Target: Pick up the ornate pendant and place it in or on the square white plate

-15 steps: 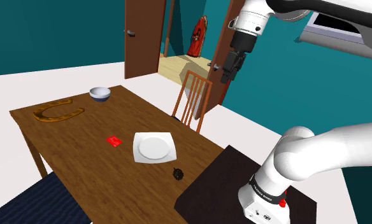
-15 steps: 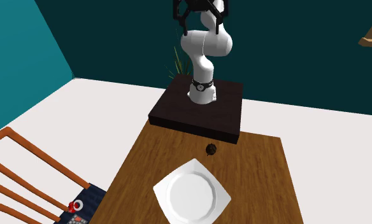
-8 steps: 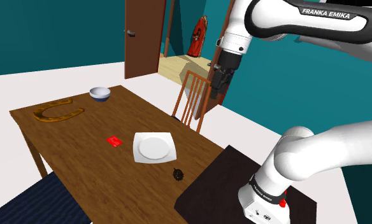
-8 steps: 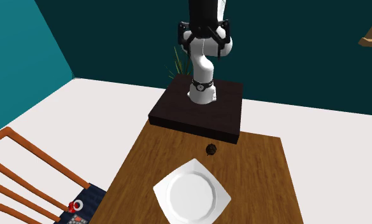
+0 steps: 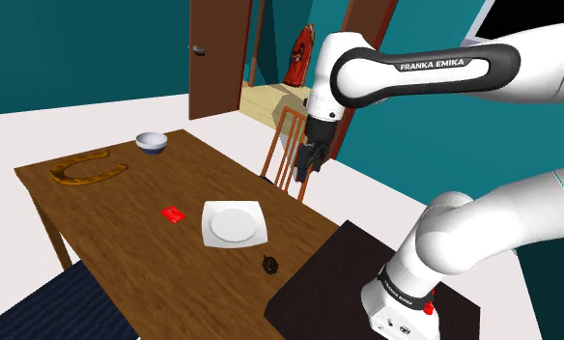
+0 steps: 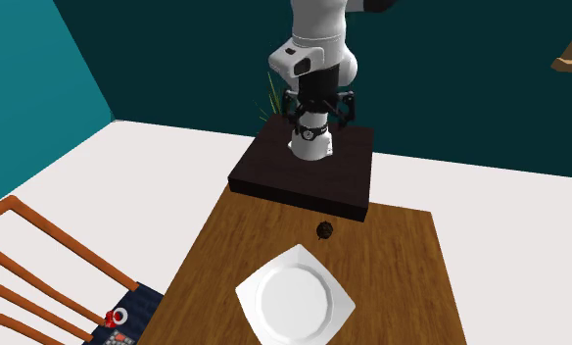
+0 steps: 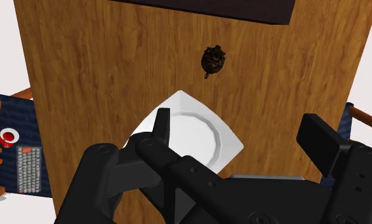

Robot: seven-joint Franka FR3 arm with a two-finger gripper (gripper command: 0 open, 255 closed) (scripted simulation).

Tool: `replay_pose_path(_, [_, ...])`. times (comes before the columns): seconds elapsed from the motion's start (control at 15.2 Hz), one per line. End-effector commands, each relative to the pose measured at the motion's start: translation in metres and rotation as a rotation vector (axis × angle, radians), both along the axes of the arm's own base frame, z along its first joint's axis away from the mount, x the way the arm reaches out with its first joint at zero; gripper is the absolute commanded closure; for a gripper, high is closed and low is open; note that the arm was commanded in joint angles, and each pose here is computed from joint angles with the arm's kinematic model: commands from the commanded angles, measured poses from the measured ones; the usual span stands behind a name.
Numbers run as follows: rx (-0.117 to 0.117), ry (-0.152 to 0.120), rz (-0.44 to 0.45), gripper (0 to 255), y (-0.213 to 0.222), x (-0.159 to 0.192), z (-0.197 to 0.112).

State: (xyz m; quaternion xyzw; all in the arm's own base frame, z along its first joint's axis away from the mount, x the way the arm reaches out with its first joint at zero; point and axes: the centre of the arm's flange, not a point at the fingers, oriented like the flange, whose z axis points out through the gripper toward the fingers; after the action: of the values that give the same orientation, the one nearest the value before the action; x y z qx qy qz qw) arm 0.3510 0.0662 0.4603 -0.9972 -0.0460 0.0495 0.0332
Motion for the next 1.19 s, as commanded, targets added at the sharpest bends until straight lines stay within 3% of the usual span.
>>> replay_pose_path(0.0, [-0.005,0.013,-0.004,0,0.007,0.006,-0.029])
replay_pose_path(1.12, [-0.052,0.137,-0.035,0,0.052,0.039,-0.253])
